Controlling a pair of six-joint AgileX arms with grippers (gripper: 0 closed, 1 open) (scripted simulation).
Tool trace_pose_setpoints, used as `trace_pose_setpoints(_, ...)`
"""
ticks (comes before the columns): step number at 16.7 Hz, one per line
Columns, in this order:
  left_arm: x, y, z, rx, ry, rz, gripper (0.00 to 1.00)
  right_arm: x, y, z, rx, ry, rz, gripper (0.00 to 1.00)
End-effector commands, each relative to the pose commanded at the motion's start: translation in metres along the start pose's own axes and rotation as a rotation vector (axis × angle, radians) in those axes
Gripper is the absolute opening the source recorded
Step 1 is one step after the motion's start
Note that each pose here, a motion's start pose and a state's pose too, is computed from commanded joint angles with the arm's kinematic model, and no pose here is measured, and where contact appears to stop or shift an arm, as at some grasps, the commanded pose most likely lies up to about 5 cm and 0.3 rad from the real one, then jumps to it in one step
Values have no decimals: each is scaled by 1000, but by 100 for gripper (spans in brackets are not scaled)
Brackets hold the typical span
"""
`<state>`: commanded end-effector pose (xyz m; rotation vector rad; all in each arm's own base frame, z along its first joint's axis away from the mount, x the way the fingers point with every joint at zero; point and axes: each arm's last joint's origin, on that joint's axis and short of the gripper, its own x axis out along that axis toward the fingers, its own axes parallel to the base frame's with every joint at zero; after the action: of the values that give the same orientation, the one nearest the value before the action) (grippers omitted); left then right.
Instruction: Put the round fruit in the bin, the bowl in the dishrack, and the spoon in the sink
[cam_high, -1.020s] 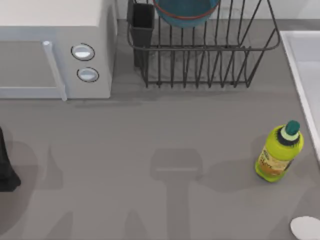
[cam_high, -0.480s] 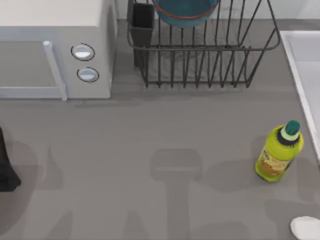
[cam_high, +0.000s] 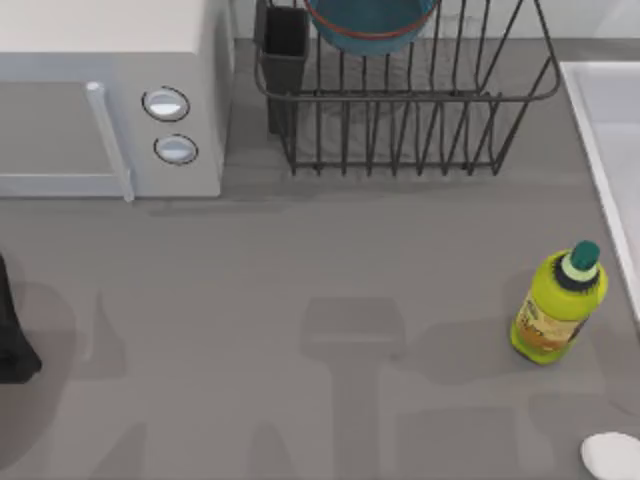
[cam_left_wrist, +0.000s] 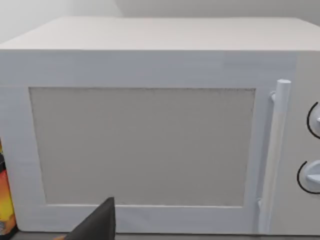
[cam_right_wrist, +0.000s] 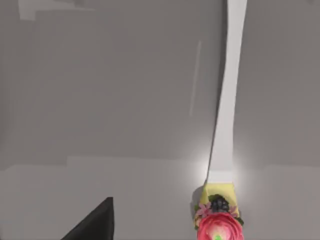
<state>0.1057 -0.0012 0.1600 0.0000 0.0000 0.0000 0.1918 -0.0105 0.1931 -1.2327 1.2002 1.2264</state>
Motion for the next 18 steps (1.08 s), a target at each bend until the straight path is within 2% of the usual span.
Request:
trace_pose_setpoints(7, 0, 0, 0, 0, 0, 0, 100, 10, -1, 0, -1, 0, 2, 100)
trace_pose_setpoints(14, 0, 0, 0, 0, 0, 0, 100, 81, -5, 0, 0, 1, -14, 100)
trace_pose_setpoints(18, 0, 0, 0, 0, 0, 0, 100, 100, 0, 0, 0, 0, 0, 100)
